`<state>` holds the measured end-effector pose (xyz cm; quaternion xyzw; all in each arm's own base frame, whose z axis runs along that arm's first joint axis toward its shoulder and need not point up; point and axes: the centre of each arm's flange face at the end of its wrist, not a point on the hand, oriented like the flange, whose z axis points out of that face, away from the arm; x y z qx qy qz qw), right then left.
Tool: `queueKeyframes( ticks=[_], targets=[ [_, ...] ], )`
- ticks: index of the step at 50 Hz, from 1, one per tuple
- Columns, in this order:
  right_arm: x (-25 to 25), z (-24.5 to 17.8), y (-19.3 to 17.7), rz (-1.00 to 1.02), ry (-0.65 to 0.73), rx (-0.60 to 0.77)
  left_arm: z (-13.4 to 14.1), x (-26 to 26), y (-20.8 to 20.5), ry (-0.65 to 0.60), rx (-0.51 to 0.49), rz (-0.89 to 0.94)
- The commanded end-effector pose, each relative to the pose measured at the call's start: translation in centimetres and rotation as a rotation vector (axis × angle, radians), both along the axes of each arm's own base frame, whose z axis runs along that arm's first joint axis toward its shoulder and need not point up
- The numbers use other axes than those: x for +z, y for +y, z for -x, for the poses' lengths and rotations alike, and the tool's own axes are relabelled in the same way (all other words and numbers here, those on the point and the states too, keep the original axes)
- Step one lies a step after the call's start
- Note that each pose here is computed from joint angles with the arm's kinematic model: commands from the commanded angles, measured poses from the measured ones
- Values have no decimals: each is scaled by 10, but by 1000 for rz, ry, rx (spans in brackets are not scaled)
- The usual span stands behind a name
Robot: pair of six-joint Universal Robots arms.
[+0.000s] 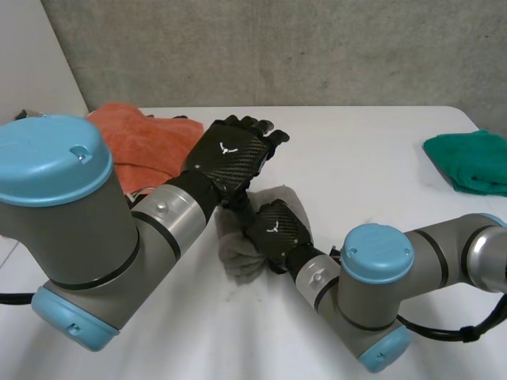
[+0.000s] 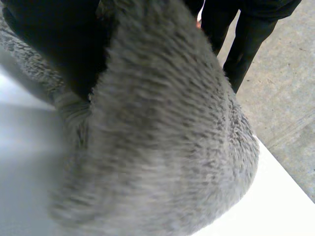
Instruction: Fold the laundry.
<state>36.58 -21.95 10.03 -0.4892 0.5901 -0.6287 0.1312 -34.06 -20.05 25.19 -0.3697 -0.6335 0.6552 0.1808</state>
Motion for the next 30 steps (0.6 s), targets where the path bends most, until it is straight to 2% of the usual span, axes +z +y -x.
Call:
queueKeyframes(
  ticks=[1,6,11,18,20,26,27,30],
  targets=[
    [16,-3,-23,57,-38,-30,0,6,0,11,0,13],
    [40,14,-63,151,-63,-99,3,12,1,22,-16,30],
    [81,45,-127,339,-109,-206,5,19,1,38,-25,53],
    [120,92,-190,500,-184,-198,15,24,10,66,-66,88],
    [133,115,-216,547,-228,-217,19,25,16,74,-99,96],
    [131,186,-277,551,-342,-319,24,22,26,72,-189,87],
    [128,214,-294,555,-359,-364,26,20,29,69,-212,83],
    [110,252,-317,542,-382,-408,28,19,34,68,-240,80]
  ],
)
